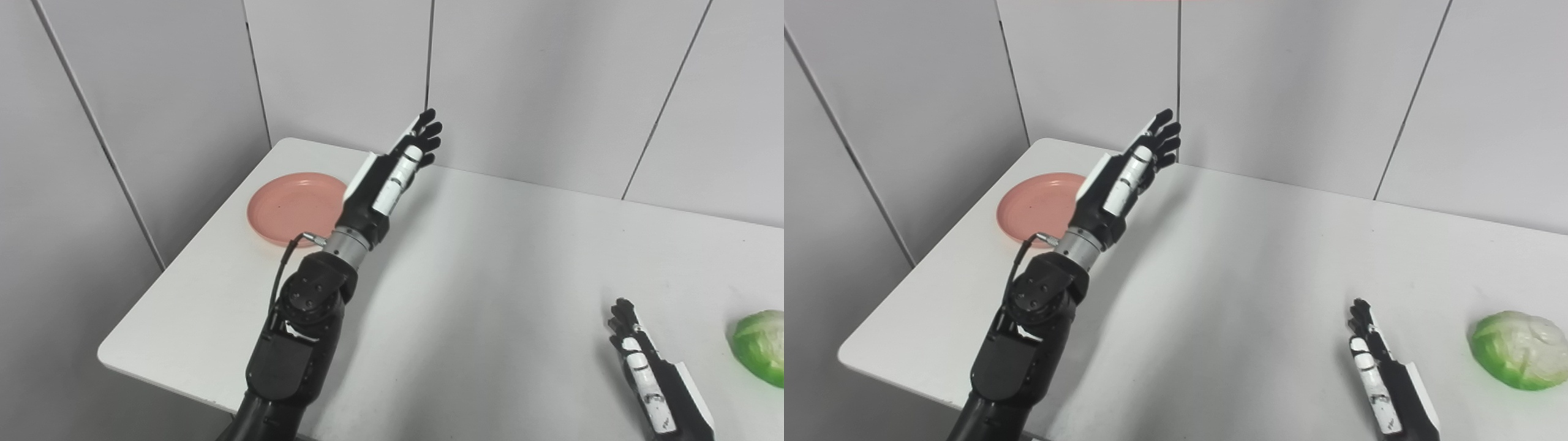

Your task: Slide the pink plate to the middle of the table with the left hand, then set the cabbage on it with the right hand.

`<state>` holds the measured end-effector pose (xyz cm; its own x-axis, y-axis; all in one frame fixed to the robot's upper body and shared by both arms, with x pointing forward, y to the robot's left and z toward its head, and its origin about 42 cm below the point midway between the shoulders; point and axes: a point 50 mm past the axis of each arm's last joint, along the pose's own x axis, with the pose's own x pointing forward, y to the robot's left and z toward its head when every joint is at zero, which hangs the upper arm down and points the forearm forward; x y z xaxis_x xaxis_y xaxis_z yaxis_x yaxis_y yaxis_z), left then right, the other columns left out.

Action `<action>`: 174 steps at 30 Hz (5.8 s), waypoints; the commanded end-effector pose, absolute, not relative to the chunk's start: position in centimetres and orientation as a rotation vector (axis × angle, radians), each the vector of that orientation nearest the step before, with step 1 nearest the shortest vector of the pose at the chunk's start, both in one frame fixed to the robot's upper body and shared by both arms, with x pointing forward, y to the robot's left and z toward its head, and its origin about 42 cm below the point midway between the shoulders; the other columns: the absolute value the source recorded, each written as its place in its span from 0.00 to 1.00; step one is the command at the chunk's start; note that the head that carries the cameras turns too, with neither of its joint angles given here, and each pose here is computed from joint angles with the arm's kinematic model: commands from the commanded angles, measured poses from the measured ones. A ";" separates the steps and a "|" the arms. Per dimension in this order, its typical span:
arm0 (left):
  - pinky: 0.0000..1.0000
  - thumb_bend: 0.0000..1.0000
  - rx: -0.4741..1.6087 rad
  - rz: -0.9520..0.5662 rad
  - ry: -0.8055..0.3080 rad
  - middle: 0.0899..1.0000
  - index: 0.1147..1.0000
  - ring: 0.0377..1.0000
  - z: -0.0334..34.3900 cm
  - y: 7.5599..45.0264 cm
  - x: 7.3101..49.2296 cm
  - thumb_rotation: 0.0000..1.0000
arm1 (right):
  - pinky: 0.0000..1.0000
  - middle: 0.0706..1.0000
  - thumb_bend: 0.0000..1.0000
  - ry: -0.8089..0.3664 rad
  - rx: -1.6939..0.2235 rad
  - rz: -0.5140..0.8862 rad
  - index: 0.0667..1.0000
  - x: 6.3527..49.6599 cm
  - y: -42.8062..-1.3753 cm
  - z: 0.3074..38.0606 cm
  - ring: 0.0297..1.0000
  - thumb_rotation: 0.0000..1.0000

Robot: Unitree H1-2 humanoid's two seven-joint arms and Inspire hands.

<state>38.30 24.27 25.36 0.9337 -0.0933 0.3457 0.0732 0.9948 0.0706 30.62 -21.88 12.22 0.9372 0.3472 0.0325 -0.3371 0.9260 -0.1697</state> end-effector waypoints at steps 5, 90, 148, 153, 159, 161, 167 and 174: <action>0.93 0.45 0.080 0.030 -0.485 0.93 0.91 0.92 31.3 28.8 41.1 1.00 | 1.00 1.00 0.06 -0.052 -0.158 0.351 1.00 30.5 -22.0 12.5 1.00 1.00; 0.93 0.38 -0.021 0.493 -0.033 0.92 0.92 0.93 18.8 47.5 43.0 1.00 | 1.00 1.00 0.02 -0.047 -0.147 0.355 1.00 30.0 -22.5 13.8 1.00 1.00; 0.93 0.39 -0.080 0.166 0.097 0.91 0.89 0.92 12.3 33.7 44.9 1.00 | 1.00 1.00 0.11 -0.036 -0.172 0.349 1.00 29.6 -21.8 14.0 1.00 1.00; 0.92 0.38 -0.098 0.149 0.111 0.91 0.90 0.92 12.0 32.9 45.0 1.00 | 1.00 1.00 0.13 -0.039 -0.173 0.354 1.00 29.7 -21.6 13.9 1.00 1.00; 0.93 0.37 -0.142 0.103 0.111 0.91 0.90 0.93 11.6 31.8 44.9 1.00 | 1.00 1.00 0.18 -0.029 -0.180 0.353 1.00 29.7 -21.3 13.6 1.00 1.00; 0.94 0.36 -0.159 0.088 0.110 0.92 0.90 0.93 11.5 31.3 44.9 1.00 | 1.00 1.00 0.20 -0.030 -0.184 0.350 1.00 29.7 -21.2 13.5 1.00 1.00; 0.92 0.37 -0.130 0.029 0.116 0.91 0.90 0.92 11.6 29.3 44.8 1.00 | 1.00 1.00 0.23 -0.032 -0.188 0.349 1.00 29.7 -21.0 13.3 1.00 1.00; 0.94 0.37 -0.115 -0.072 0.138 0.92 0.91 0.93 11.7 26.3 44.1 1.00 | 1.00 1.00 0.25 -0.029 -0.195 0.348 1.00 29.8 -20.8 13.2 1.00 1.00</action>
<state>44.23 29.30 12.75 0.9977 0.0350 -0.0585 -0.0407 0.9941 -0.1003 29.58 -21.45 13.10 0.9466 0.3222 -0.0122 -0.3182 0.9274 -0.1967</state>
